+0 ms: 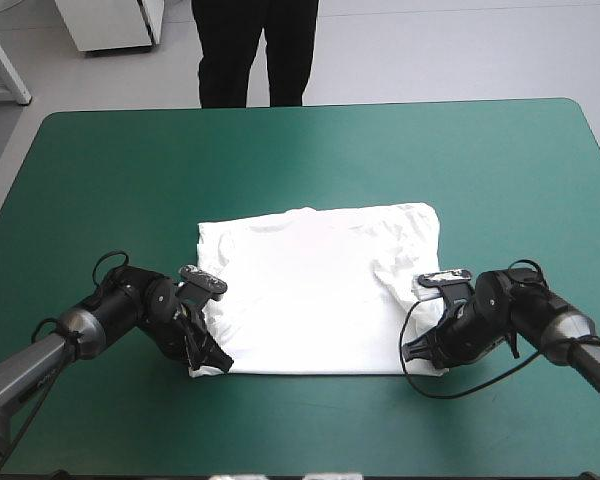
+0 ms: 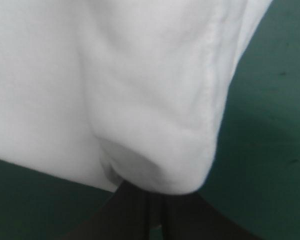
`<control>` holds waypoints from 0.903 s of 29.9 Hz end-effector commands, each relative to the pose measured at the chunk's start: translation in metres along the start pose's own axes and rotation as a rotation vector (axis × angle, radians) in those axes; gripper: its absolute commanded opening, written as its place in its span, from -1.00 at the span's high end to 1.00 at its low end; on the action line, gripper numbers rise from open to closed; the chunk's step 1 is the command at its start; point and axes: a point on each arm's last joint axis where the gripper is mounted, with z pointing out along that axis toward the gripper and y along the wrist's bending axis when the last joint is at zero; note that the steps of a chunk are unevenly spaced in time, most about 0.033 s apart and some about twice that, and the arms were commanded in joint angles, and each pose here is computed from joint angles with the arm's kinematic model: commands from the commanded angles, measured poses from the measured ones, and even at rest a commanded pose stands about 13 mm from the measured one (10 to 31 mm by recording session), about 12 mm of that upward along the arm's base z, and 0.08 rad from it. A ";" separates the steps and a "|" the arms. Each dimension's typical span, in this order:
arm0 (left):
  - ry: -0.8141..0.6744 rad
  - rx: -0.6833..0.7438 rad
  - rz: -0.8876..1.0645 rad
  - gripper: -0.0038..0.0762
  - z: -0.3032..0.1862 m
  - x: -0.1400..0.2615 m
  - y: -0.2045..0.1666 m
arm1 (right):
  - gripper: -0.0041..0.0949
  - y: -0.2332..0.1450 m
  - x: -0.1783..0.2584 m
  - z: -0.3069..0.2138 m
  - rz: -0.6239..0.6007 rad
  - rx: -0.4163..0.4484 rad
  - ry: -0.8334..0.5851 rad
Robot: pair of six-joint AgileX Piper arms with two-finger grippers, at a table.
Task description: Fold the cloth
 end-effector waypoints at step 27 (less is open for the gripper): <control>-0.449 -0.041 0.027 0.92 -0.164 0.004 -0.023 | 0.95 0.020 -0.010 -0.169 -0.048 0.072 -0.509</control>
